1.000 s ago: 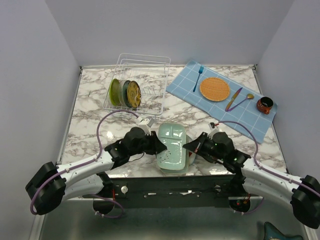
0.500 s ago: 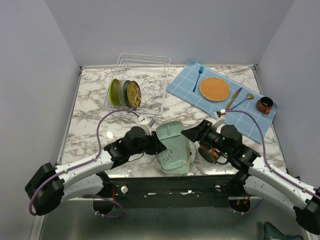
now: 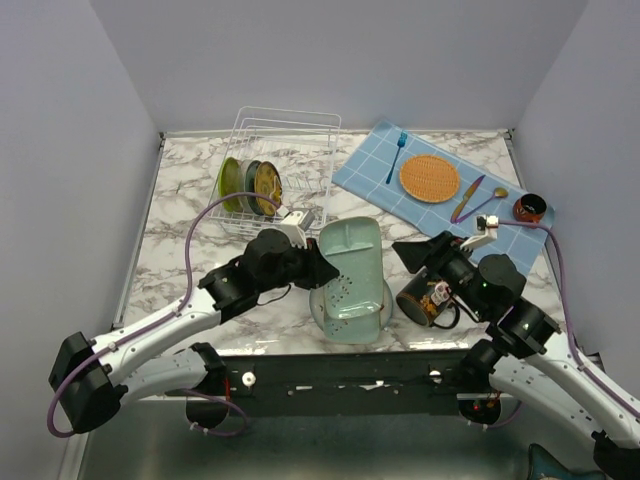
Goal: Load the plates into the dish rack
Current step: Insert the plate into the dish rack.
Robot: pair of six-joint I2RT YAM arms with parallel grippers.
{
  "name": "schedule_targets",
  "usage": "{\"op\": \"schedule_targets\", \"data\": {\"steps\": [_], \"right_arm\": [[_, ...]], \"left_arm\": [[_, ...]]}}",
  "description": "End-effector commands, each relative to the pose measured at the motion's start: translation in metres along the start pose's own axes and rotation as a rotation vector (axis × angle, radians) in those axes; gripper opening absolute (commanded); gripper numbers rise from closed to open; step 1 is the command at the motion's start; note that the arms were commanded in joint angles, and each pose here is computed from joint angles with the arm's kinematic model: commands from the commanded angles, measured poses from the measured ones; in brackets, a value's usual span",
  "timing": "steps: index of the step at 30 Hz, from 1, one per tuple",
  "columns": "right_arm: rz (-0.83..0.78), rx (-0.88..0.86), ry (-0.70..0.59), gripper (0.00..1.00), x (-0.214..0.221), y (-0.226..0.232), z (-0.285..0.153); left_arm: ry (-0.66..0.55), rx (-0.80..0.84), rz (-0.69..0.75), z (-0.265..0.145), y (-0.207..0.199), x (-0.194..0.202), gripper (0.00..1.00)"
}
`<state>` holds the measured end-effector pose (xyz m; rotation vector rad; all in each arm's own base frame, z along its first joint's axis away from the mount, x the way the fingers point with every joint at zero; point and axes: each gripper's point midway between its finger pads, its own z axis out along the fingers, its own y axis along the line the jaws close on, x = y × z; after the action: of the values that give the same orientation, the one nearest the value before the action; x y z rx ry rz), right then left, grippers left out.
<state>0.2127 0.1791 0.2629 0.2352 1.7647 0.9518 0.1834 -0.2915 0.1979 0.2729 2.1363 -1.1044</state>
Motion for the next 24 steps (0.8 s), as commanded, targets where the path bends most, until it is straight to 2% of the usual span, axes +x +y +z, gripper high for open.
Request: {"op": "schedule_targets", "data": {"steps": [1,10,13,19,21,24], "right_arm": [[-0.058,0.109,-0.008,0.79,0.002,-0.027,-0.005],[-0.115,0.103,0.075,0.8,0.022,-0.032,0.003],[-0.108,0.092,0.085,0.8,0.026,-0.031,0.004],[-0.118,0.074,0.09,0.8,0.027,-0.029,0.004],[-0.133,0.064,0.089,0.8,0.027,-0.028,0.003],[-0.164,0.052,0.091,0.8,0.027,-0.027,0.005]], "left_arm": [[-0.1,0.056,0.035,-0.007,-0.023,-0.037,0.0],[-0.127,0.057,0.07,-0.012,-0.032,-0.059,0.0],[-0.15,0.003,0.09,-0.018,-0.027,-0.079,0.0],[-0.274,-0.193,0.187,-0.052,-0.005,-0.159,0.0],[-0.297,-0.217,0.208,-0.061,-0.005,-0.183,0.0],[-0.308,-0.215,0.225,-0.063,-0.009,-0.2,0.0]]}}
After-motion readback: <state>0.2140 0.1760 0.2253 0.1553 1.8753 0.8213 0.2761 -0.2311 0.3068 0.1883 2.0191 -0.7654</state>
